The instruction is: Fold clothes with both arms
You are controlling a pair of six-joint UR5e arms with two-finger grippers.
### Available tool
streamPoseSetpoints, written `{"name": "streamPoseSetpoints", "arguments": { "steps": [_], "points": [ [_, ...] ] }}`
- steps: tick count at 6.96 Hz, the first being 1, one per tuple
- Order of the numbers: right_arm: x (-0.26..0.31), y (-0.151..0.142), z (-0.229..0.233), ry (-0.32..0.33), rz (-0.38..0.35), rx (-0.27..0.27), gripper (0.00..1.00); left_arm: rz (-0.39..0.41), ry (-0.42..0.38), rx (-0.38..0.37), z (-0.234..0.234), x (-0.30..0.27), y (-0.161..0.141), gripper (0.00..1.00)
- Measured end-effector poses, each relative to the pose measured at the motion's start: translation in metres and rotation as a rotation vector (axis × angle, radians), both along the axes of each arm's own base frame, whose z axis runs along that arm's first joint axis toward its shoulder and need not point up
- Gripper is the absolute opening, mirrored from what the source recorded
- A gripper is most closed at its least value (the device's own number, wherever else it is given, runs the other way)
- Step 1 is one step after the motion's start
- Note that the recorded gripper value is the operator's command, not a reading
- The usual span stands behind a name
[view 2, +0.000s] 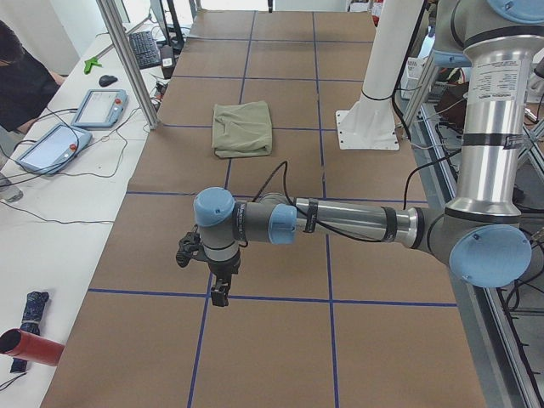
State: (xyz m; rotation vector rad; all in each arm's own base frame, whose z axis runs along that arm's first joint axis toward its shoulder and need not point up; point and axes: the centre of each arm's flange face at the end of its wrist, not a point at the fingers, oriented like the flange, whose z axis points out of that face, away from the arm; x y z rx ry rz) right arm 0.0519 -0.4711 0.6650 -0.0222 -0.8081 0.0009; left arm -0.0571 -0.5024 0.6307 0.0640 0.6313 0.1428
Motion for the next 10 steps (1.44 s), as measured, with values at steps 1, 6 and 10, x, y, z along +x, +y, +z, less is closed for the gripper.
{"name": "streamPoseSetpoints", "arguments": {
  "steps": [1, 6, 10],
  "points": [
    [0.006, 0.000, -0.003, 0.000, 0.014, 0.005, 1.00, 0.001, 0.000, 0.002, -0.001, 0.000, 0.000, 1.00],
    [0.020, 0.005, -0.010, -0.001, 0.051, 0.013, 1.00, -0.001, 0.005, 0.003, -0.002, 0.000, -0.001, 1.00],
    [0.021, 0.005, -0.010, -0.002, 0.052, 0.013, 1.00, -0.057, 0.069, -0.057, -0.002, 0.005, 0.001, 1.00]
  ]
}}
